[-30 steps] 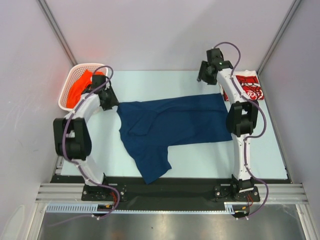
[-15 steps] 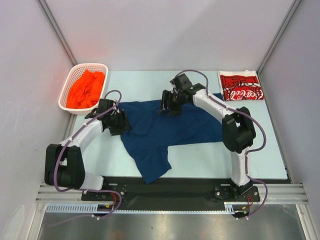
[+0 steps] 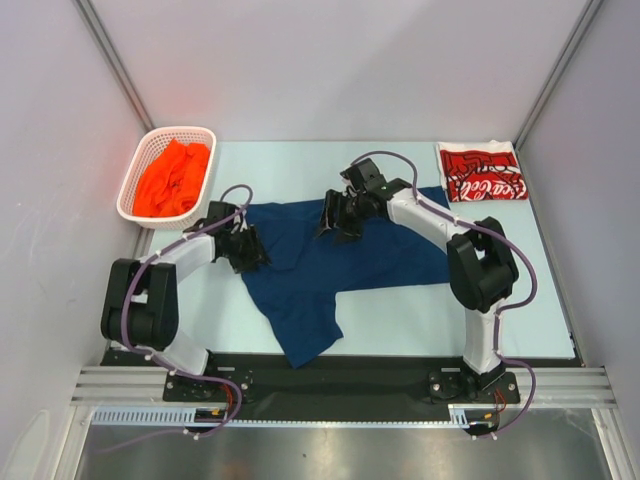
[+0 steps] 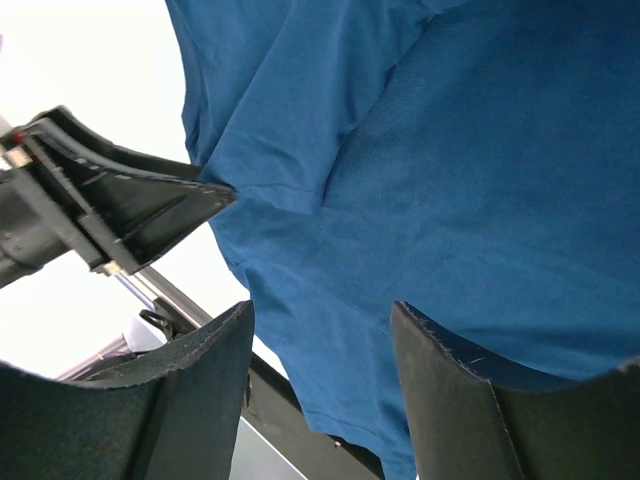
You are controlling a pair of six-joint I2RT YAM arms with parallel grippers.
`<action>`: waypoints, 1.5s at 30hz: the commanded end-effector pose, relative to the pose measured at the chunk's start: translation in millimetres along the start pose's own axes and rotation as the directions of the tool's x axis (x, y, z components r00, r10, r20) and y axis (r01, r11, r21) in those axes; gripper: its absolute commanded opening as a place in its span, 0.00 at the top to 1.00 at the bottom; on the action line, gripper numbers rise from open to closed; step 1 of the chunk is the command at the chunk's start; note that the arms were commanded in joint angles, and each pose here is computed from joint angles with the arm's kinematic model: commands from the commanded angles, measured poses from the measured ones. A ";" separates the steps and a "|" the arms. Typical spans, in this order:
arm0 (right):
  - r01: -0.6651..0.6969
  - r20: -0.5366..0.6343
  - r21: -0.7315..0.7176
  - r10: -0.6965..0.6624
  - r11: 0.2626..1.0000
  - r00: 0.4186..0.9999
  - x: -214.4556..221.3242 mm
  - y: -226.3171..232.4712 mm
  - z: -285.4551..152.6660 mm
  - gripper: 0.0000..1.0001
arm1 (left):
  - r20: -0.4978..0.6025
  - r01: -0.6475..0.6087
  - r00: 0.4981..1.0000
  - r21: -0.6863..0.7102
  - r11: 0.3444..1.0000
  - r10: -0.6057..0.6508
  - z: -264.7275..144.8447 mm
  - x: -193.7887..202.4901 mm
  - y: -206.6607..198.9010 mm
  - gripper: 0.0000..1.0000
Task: Fold and stack the t-shirts
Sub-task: Fold the tshirt
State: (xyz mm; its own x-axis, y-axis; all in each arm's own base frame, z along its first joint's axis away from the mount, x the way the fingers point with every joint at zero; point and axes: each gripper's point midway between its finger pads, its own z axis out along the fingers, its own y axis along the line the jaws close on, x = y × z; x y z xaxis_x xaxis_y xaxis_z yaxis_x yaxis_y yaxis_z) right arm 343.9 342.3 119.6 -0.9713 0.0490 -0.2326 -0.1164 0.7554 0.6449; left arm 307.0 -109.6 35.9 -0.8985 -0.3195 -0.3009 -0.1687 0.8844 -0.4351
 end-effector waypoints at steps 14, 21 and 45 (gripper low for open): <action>-0.004 -0.012 -0.155 0.002 0.988 1.000 -2.9 32.7 25.9 0.39 | 0.146 -0.057 0.989 0.349 0.935 0.005 -45.1 -68.1 -94.4 0.92; -0.006 -0.007 -0.159 0.005 0.987 1.000 -11.9 32.5 42.3 0.39 | 0.143 0.071 0.979 0.419 0.905 -0.144 -24.4 -119.4 -87.8 0.96; -0.161 0.016 -0.113 0.164 0.981 0.986 -7.8 41.7 128.4 0.58 | 0.093 0.144 0.976 0.398 0.906 -0.196 22.4 -145.3 -66.3 0.99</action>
State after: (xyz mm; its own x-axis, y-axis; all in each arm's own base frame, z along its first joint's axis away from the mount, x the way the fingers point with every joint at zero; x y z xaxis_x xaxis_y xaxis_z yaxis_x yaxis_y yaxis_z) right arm 358.9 446.6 53.7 -0.9857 0.1086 -0.1286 -0.0242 0.6649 0.7465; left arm 445.3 -132.9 75.0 -0.8187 -0.5191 -0.2456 -0.1639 0.6211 -0.7664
